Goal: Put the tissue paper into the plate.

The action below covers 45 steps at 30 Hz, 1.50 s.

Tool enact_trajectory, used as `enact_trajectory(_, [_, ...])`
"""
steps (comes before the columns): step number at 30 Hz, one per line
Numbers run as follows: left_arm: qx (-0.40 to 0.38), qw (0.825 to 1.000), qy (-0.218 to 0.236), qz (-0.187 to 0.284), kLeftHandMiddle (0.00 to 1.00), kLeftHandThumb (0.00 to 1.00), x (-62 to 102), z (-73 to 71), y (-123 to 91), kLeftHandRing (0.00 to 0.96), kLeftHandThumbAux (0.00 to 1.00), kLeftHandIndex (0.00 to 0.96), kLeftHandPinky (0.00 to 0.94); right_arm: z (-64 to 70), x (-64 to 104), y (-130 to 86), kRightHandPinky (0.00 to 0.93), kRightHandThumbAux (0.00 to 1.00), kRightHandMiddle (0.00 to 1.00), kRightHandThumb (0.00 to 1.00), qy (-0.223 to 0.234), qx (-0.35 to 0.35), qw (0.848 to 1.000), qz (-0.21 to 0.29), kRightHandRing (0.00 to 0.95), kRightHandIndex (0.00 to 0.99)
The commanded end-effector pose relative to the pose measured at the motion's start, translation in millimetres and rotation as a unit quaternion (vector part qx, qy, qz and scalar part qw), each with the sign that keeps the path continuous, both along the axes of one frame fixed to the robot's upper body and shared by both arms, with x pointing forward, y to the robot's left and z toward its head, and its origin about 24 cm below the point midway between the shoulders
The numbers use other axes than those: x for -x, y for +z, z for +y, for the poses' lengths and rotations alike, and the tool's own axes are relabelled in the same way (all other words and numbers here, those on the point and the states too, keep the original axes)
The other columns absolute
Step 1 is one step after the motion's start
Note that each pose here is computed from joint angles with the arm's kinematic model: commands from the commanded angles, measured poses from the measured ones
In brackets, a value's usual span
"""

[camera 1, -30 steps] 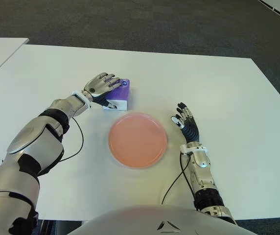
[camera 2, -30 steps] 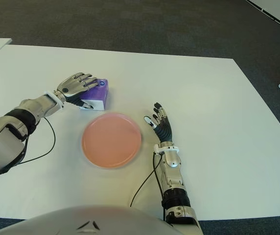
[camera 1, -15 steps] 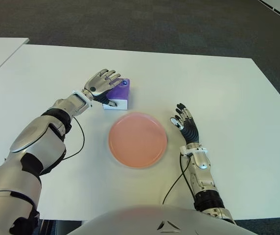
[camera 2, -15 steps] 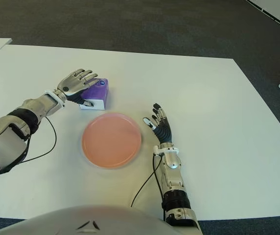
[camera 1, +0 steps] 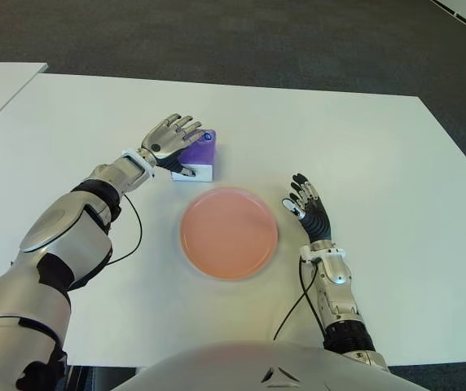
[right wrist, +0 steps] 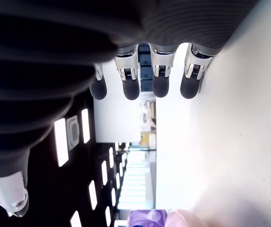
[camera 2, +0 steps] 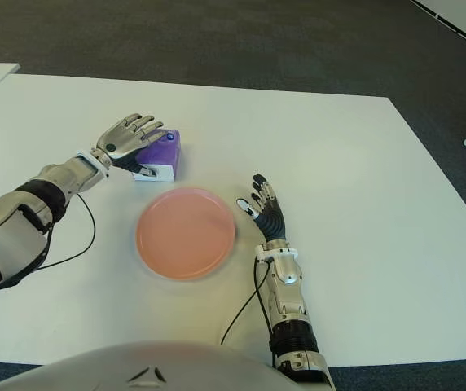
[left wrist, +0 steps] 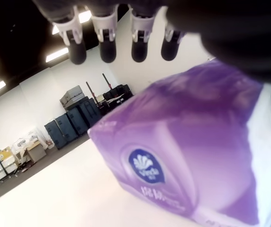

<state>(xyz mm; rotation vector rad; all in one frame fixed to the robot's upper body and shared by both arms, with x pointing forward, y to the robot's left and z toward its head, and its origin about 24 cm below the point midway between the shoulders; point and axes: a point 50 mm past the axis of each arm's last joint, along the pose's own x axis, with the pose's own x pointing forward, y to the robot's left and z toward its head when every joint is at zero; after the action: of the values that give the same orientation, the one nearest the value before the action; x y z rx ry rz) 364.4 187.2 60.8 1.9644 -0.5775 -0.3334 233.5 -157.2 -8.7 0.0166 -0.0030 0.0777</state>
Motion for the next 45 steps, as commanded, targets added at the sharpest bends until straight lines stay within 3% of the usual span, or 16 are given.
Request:
enact_trajectory(1, [-0.001,1.0,-0.003,0.023,0.0,0.023,3.6,-2.2,-8,0.0,0.303,0.0,0.0,-2.9,42.0,-51,0.0,0.583,0.0,0.0,-0.013,-0.011,0.988,0.151,0.0,0.0])
enact_trajectory(16, [-0.008,0.998,0.001,0.063,0.0,0.018,7.0,-4.3,-18,0.0,0.272,0.0,0.0,-4.1,43.6,-50,0.0,0.581,0.0,0.0,-0.012,-0.01,0.988,0.155,0.0,0.0])
enact_trajectory(35, [-0.063,0.988,0.034,0.136,0.0,0.005,22.2,-7.0,-54,0.0,0.261,0.0,0.0,-4.7,42.8,-52,0.0,0.589,0.0,0.0,-0.013,-0.013,0.987,0.158,0.0,0.0])
enact_trajectory(45, [-0.083,0.98,0.067,0.169,0.0,0.006,31.2,1.1,-69,0.0,0.255,0.0,0.0,-4.3,42.3,-52,0.0,0.593,0.0,0.0,-0.013,-0.014,0.987,0.159,0.0,0.0])
